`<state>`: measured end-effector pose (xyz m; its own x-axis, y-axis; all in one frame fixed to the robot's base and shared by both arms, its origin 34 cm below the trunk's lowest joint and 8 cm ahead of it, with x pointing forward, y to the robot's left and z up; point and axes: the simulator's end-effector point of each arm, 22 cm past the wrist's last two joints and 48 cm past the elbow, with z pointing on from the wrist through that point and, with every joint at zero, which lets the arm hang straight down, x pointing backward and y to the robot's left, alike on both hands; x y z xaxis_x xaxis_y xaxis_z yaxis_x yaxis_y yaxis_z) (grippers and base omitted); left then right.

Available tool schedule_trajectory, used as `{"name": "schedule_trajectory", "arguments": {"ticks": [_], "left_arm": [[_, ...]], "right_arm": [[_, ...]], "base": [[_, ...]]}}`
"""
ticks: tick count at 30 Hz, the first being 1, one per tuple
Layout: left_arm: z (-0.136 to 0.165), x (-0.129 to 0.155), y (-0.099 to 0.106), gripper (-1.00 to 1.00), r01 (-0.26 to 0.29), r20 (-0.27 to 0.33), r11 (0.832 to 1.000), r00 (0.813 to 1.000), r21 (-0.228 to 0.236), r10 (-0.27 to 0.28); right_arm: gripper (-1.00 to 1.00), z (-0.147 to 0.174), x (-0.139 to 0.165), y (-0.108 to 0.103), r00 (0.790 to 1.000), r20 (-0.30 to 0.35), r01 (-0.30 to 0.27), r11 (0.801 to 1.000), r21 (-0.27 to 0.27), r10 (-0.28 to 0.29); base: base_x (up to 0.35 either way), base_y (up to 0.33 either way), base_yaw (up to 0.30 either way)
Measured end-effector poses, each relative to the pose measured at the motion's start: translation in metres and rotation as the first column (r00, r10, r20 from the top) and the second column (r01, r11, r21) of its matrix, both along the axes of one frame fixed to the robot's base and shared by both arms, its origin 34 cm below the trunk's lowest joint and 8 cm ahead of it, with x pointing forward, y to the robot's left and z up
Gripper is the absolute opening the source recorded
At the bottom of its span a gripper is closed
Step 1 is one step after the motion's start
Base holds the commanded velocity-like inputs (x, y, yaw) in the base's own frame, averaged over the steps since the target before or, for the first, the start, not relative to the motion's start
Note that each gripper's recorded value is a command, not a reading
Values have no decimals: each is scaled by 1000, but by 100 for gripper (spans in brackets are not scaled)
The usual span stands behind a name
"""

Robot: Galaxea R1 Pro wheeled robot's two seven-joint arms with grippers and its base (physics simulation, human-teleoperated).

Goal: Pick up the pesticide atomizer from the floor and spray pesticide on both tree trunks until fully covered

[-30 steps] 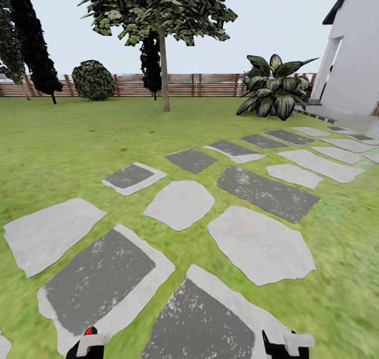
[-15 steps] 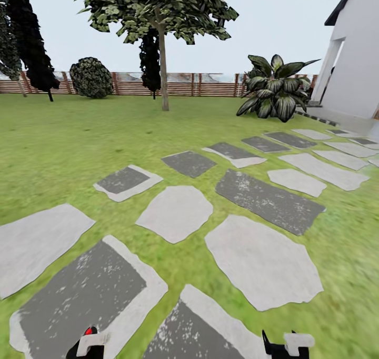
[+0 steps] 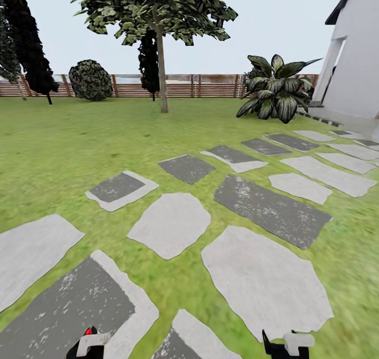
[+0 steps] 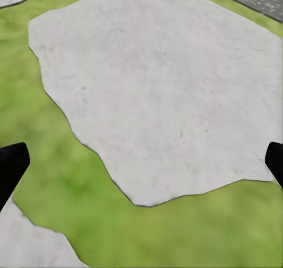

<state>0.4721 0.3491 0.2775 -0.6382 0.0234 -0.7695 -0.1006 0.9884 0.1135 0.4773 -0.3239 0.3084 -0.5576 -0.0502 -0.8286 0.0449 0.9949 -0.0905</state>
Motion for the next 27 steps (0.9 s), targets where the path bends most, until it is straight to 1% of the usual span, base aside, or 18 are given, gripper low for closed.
{"name": "schedule_trajectory", "arguments": {"ticks": [27], "left_arm": [[0,0,0,-100,0,0,1000,1000,0,0]], "right_arm": [[100,-1,-1,0,1000,-2,0,1000,0,0]], "base": [[334,-101,0]]}}
